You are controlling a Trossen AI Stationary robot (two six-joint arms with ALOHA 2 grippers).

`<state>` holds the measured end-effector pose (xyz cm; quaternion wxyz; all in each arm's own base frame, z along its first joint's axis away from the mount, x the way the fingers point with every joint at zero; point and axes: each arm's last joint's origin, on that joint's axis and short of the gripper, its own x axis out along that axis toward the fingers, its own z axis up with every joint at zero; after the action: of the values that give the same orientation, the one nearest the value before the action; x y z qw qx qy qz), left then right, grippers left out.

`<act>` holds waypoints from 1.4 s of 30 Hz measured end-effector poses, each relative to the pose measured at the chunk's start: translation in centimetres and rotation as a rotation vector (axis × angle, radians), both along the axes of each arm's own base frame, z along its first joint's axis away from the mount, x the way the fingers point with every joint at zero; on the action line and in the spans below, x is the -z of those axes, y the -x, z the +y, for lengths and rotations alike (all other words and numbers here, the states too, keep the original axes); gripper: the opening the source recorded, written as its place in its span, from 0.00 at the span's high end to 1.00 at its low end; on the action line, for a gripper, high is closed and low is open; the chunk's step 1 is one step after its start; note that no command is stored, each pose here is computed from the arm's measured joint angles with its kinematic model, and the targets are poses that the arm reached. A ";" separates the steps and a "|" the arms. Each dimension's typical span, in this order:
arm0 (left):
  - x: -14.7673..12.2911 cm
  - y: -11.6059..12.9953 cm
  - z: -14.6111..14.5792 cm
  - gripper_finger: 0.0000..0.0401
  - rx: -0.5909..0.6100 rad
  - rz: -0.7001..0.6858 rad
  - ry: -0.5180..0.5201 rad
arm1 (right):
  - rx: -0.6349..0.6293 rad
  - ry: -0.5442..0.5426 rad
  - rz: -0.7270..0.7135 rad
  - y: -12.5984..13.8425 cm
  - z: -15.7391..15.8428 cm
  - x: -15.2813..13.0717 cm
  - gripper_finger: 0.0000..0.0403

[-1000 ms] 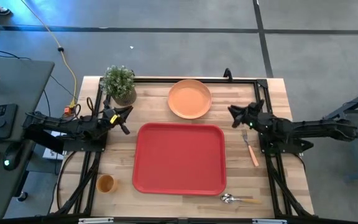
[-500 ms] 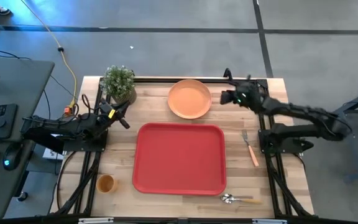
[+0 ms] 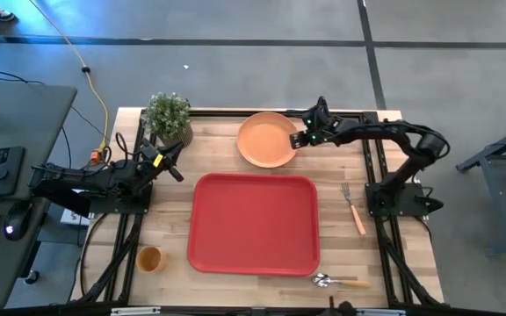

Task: Pick and place plate/cup/fork/spoon on tray
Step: Put the orange plate on the red table tray

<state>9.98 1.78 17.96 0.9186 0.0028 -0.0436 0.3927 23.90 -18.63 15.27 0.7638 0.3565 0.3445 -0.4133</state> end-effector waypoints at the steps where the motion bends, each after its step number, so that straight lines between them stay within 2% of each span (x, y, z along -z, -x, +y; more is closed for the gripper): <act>1: 0.0 0.0 0.0 0.95 0.000 0.004 -0.004 | 0.001 0.002 0.000 -0.1 -0.2 0.0 0.66; 5: 0.0 0.0 0.0 0.95 -0.001 0.006 -0.006 | -0.015 0.010 -0.007 -0.5 -0.8 0.3 0.66; 10: 0.0 0.0 0.0 0.95 -0.001 0.006 -0.006 | -0.039 -0.058 -0.012 -0.6 -1.2 2.0 0.66; 15: 0.0 0.0 0.0 0.95 -0.001 0.009 -0.008 | -0.072 -0.067 -0.009 -0.8 -1.4 2.9 0.68; 18: 0.0 0.0 0.0 0.95 -0.001 0.008 -0.008 | -0.085 -0.056 0.000 -0.8 -1.4 2.9 0.75; 24: 0.0 0.0 0.0 0.95 -0.001 0.006 -0.006 | -0.095 -0.033 -0.009 -0.7 -2.0 2.6 0.97; 30: -0.1 0.0 0.0 0.95 -0.008 0.014 -0.027 | -0.121 -0.035 -0.007 -0.5 -2.2 2.7 0.97; 42: -0.3 0.0 -0.1 0.95 0.028 -0.023 -0.017 | -0.133 0.075 -0.116 -1.6 -2.6 1.8 1.00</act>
<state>9.99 1.72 18.29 0.9234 0.0055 -0.0573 0.3795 25.52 -21.21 13.43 0.8209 0.3274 0.3070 -0.3530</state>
